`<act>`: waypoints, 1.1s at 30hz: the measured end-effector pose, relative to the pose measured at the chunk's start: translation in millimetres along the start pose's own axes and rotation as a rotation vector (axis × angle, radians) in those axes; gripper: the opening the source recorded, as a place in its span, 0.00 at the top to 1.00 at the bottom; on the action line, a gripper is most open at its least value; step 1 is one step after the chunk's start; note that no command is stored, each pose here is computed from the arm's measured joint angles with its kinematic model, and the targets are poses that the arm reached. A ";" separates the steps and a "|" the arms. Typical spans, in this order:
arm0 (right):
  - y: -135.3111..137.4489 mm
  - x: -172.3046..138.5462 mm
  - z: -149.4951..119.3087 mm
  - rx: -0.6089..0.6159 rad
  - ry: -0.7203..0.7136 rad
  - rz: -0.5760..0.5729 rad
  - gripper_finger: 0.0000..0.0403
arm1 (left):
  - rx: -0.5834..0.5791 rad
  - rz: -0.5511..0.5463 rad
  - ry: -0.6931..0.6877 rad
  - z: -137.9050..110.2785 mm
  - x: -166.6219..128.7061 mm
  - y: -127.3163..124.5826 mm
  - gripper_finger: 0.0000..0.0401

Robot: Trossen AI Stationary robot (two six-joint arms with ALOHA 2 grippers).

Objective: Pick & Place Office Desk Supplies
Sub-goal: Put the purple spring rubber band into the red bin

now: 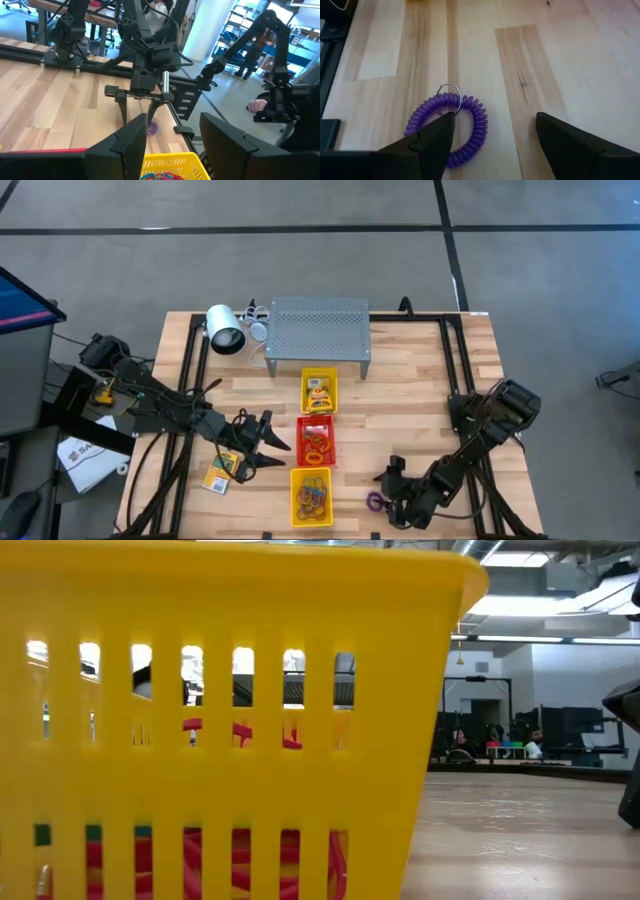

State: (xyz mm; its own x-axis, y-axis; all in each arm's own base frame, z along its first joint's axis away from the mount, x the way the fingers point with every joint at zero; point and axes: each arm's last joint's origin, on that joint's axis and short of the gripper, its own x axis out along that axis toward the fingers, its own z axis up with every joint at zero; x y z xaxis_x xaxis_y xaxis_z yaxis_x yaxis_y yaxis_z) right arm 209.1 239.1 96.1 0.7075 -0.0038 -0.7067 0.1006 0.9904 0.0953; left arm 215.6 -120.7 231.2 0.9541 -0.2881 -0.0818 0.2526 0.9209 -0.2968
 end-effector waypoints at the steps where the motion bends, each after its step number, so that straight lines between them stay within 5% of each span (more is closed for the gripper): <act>1: 1.5 1.0 0.4 -0.003 0.003 -0.004 0.32 | 0.000 0.000 0.000 0.0 0.0 0.0 0.56; 14: 1.7 1.3 -0.2 -0.035 0.048 -0.010 0.39 | -0.002 0.000 0.004 -0.3 0.0 0.2 0.56; 33: 0.7 1.2 -1.8 -0.046 0.072 -0.007 0.97 | -0.004 -0.002 0.004 -0.2 0.1 0.1 0.56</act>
State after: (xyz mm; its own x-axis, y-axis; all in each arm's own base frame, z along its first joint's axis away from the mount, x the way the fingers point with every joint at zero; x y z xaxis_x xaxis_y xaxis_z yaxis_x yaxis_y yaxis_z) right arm 208.7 240.0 94.0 0.6549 -0.0021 -0.7557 0.0720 0.9956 0.0597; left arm 215.7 -120.7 231.0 0.9529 -0.2911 -0.0849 0.2541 0.9194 -0.3003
